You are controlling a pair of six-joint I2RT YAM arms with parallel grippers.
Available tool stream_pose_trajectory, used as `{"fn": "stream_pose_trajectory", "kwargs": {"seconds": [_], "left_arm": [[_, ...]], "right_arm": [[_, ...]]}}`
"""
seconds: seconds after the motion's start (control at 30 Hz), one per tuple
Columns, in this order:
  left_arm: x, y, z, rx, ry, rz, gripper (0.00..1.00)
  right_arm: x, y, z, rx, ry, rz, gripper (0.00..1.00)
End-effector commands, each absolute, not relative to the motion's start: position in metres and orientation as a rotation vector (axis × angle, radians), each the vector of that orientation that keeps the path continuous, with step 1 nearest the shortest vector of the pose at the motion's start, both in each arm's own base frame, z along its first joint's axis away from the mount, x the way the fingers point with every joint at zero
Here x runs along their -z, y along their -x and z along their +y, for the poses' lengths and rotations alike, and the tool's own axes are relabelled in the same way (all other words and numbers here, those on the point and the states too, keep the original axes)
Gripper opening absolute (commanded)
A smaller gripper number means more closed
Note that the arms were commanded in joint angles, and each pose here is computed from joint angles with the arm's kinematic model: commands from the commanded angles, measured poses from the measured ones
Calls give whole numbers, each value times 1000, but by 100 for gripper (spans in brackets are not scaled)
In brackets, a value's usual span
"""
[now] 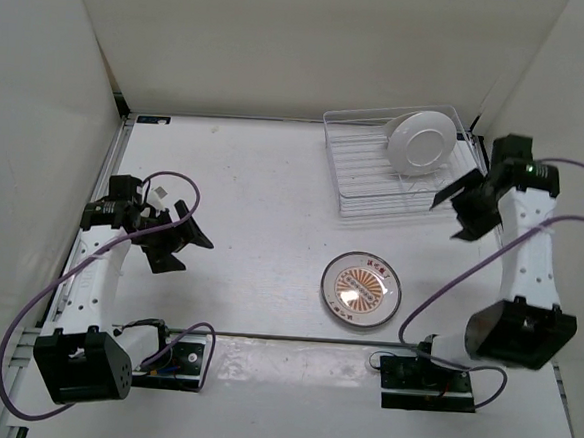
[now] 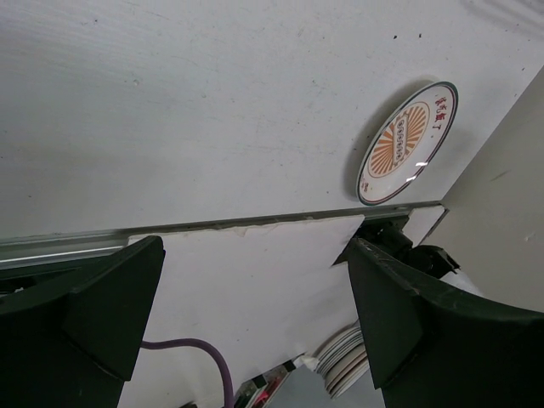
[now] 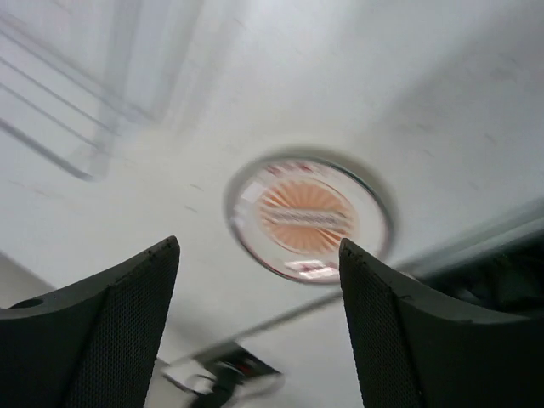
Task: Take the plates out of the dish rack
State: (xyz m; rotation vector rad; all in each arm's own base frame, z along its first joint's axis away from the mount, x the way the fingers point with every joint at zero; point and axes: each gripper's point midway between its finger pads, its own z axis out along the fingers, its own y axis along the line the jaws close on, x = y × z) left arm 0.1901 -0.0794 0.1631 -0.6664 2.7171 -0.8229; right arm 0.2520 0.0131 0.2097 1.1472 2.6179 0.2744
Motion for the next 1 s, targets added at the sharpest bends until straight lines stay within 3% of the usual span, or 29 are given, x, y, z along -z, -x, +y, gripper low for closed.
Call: {"fn": "stream_pose_trajectory", "kwargs": {"seconds": [0.0, 0.07, 0.17, 0.2, 0.3, 0.53, 0.83, 0.97], "left_arm": [[-167, -194, -80, 832, 649, 2662, 100], [-168, -195, -81, 846, 648, 2648, 100], [-170, -197, -81, 849, 629, 2632, 100], [-172, -197, -81, 846, 620, 2629, 100], [-174, -195, -78, 815, 604, 2624, 100], [-174, -188, -68, 709, 581, 2641, 100], [-173, -193, -67, 706, 583, 2652, 100], [-175, -196, -66, 703, 578, 2654, 100]], "right_arm": [[-243, -336, 4, -380, -1364, 2363, 78], [-234, -396, 3, -485, -1491, 2274, 78], [-271, -473, 0, -660, -1460, 2126, 79], [-250, -492, 5, -723, -1488, 2178, 81], [-256, -541, 12, -925, -1470, 2118, 86], [-228, -576, 8, -1020, -1423, 2003, 90], [-262, -621, 0, -1140, -1287, 1792, 90], [-247, -633, -9, -1139, -1375, 1770, 90]]}}
